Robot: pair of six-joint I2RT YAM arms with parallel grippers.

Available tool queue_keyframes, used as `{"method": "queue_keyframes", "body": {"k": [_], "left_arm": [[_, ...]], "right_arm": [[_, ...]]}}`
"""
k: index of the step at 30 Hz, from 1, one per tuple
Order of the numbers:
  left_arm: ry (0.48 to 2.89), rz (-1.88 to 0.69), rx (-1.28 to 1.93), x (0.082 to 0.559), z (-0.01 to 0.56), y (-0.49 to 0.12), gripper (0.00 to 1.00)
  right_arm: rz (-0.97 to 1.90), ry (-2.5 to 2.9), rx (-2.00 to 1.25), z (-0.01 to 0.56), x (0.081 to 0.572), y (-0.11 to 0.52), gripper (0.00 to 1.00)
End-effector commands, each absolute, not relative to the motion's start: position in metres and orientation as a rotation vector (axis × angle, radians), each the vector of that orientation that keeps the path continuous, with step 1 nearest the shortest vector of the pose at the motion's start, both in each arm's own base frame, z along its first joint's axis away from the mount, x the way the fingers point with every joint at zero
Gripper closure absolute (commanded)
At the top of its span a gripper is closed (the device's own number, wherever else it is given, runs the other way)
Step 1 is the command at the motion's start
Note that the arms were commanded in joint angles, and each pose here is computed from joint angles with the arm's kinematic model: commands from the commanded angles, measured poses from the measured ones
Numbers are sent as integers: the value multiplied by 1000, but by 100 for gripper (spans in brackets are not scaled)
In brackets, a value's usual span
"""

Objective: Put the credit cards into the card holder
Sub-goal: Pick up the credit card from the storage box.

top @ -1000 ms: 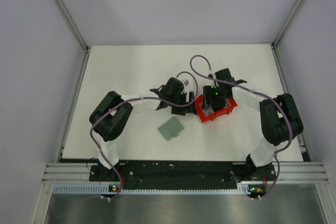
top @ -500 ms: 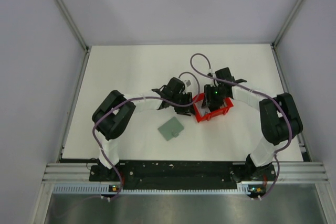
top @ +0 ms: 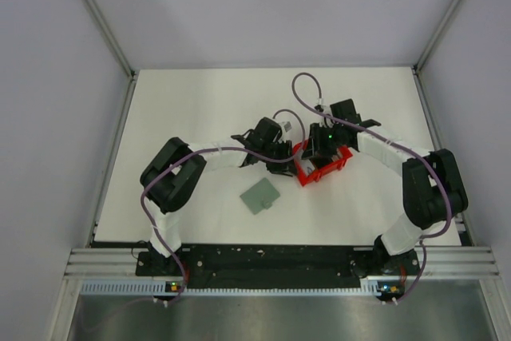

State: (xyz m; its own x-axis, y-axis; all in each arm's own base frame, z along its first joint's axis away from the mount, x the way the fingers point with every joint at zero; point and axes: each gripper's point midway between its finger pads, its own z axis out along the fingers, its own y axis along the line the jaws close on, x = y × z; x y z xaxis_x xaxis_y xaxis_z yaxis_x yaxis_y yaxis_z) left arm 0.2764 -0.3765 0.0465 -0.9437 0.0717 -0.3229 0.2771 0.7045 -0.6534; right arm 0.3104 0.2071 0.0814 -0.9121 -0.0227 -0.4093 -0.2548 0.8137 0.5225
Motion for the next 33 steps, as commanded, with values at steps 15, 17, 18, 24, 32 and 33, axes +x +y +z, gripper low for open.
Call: {"method": "queue_keyframes", "body": {"k": [15, 17, 18, 24, 32, 33], "left_arm": [[2567, -1069, 277, 288, 61, -382, 86], [2569, -1067, 274, 288, 61, -382, 87], [2568, -1065, 275, 288, 60, -382, 87], [2564, -1059, 267, 289, 61, -381, 89], [2549, -1055, 266, 289, 63, -379, 90], [2547, -1056, 266, 289, 63, -379, 90]], "right_arm": [[841, 2595, -307, 81, 295, 226, 75], [833, 2605, -303, 78, 294, 225, 75], [827, 2606, -301, 77, 294, 225, 74], [817, 2628, -320, 68, 293, 223, 68], [773, 2628, -317, 65, 297, 219, 76], [760, 2620, -315, 67, 299, 219, 79]]}}
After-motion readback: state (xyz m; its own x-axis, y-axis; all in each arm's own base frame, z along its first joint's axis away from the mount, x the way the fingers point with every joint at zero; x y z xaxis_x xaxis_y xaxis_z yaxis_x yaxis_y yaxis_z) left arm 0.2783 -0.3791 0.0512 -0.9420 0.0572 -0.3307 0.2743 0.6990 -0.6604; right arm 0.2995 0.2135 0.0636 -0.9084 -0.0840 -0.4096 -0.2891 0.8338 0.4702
